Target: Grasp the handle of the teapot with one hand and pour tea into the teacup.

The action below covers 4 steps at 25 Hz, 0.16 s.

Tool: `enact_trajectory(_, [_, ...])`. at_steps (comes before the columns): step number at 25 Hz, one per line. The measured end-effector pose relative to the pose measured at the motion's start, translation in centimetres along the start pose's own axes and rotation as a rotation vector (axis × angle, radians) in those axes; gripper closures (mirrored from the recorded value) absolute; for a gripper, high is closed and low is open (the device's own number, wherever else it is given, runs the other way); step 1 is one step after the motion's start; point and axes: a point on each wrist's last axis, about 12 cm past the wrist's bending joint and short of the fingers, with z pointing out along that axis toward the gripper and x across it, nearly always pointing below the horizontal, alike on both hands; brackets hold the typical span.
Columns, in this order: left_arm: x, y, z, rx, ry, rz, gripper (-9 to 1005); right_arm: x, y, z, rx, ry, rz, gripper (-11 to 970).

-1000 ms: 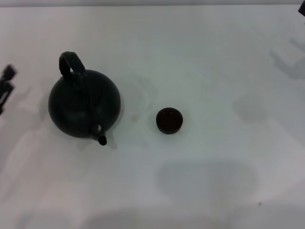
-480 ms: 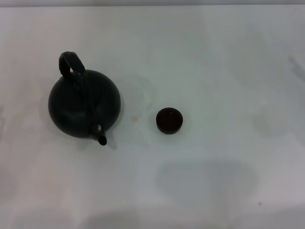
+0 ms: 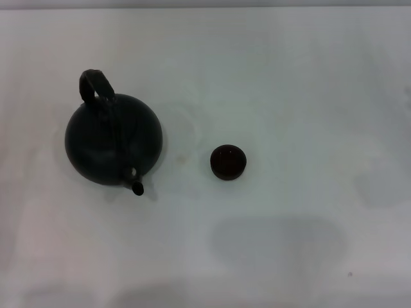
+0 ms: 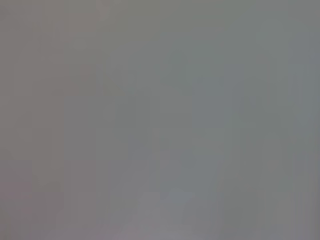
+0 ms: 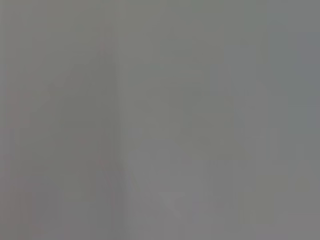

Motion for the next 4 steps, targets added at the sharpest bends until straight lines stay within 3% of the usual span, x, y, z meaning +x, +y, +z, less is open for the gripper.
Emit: enact_trajectory(4, [0.49, -0.33, -0.29, -0.008, 0.022, -0.001, 479, 0.23, 0.19, -0.10, 0.006, 0.002, -0.021, 110])
